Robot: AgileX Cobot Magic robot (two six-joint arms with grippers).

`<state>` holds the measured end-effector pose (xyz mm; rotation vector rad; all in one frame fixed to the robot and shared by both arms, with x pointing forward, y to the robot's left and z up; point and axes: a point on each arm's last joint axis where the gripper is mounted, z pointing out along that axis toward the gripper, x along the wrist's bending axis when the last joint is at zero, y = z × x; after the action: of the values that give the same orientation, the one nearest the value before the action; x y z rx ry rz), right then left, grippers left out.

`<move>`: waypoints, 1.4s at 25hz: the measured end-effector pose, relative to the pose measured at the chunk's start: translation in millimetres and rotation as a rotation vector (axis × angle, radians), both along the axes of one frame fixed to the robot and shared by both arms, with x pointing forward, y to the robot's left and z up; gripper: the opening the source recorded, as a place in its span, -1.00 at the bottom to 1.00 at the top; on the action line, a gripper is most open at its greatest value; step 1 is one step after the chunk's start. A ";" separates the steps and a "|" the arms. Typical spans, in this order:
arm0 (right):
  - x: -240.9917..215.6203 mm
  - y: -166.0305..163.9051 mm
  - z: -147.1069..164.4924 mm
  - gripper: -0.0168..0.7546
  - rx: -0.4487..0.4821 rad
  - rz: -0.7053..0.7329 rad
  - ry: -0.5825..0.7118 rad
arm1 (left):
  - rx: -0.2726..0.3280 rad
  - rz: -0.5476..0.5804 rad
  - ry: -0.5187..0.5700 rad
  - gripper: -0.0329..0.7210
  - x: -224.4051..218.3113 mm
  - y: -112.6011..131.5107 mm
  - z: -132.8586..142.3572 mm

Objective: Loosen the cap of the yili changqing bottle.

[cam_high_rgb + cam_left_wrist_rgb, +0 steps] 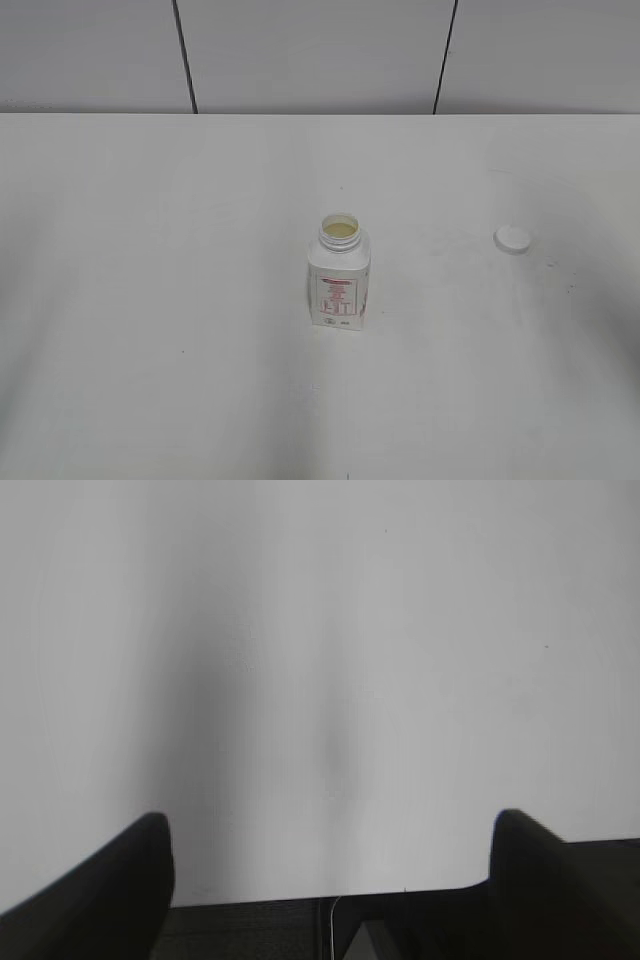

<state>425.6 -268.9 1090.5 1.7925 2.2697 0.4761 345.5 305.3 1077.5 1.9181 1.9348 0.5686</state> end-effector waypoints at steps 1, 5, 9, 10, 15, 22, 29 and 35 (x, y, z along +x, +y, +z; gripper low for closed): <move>-4.0 -0.5 -6.0 0.59 0.000 -0.001 0.008 | 0.000 0.000 0.000 0.64 -4.6 -0.1 -4.0; -20.4 -2.6 -27.6 0.59 -0.003 -0.004 0.030 | -0.007 -0.001 -0.029 0.64 -18.8 -0.9 -19.0; -36.2 -4.6 -43.3 0.59 -0.004 -0.007 0.035 | -0.027 -0.004 -0.109 0.64 -26.6 -2.7 -26.1; -40.6 -5.1 -46.7 0.59 -0.004 -0.007 0.037 | -0.027 -0.004 -0.131 0.64 -28.3 -2.8 -24.9; -62.2 -7.7 -56.1 0.59 -0.002 -0.007 0.019 | -0.039 -0.007 -0.208 0.64 -39.9 -4.0 -19.3; -98.4 -12.0 -53.5 0.59 0.018 -0.009 -0.124 | -0.052 -0.013 -0.342 0.64 -72.1 -5.7 -18.8; -128.7 -15.8 -45.8 0.58 0.035 -0.007 -0.277 | -0.050 -0.020 -0.570 0.64 -110.5 -6.5 -17.2; -151.2 -18.6 -39.7 0.58 0.053 -0.008 -0.421 | -0.050 -0.022 -0.593 0.60 -115.5 -6.6 -17.9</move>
<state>274.4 -287.5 1050.8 1.5441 1.9738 0.8301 230.0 298.7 1059.6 1.5060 1.5245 0.9444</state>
